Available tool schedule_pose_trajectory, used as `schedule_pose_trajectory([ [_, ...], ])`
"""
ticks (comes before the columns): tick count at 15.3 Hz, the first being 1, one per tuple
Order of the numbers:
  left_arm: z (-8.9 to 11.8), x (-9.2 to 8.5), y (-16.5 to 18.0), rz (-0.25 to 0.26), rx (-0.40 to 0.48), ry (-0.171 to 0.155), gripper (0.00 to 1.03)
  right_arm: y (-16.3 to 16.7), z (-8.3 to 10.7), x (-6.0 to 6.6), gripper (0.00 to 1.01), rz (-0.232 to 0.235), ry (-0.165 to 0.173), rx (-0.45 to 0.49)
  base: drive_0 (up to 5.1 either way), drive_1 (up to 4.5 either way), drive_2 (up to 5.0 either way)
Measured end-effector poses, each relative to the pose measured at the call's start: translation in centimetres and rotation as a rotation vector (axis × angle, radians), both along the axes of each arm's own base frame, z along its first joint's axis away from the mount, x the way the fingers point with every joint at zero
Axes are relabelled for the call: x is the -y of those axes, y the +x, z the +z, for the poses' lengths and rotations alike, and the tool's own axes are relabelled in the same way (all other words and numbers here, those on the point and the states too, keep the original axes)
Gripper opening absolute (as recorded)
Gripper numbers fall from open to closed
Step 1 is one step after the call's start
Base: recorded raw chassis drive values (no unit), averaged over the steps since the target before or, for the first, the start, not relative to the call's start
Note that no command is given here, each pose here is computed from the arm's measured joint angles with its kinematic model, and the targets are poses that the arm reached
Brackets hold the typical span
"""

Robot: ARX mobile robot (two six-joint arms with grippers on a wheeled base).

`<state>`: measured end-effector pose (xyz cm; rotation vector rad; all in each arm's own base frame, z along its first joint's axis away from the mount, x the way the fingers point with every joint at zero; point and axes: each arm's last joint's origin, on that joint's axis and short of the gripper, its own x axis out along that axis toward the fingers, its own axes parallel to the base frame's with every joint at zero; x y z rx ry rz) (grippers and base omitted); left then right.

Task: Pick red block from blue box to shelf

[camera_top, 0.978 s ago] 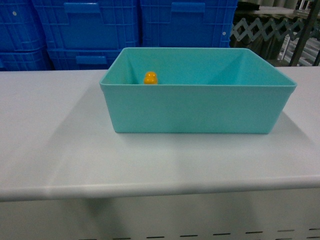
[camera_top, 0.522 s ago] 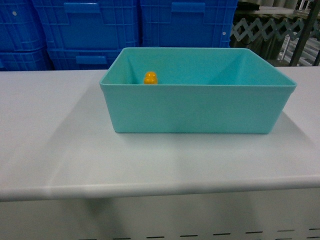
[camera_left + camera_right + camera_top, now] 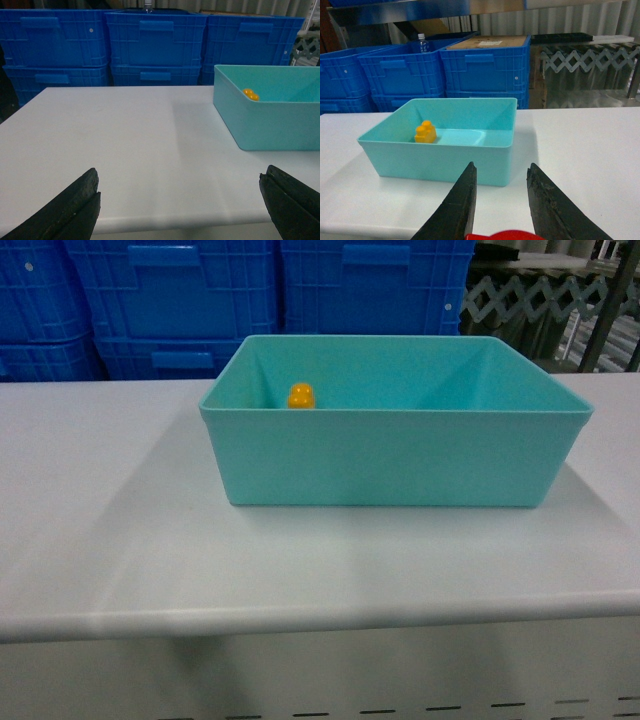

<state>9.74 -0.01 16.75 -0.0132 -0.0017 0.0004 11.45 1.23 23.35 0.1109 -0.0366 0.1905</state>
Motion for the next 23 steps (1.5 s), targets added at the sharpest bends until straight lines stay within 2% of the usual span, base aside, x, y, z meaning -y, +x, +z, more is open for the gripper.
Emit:
schedule_pose_trajectory([
  [23,0.00,0.00,0.00,0.000,0.000,0.000,0.98,0.00,0.00,0.00,0.26,0.000,0.000,0.000,0.0,0.00,0.0],
])
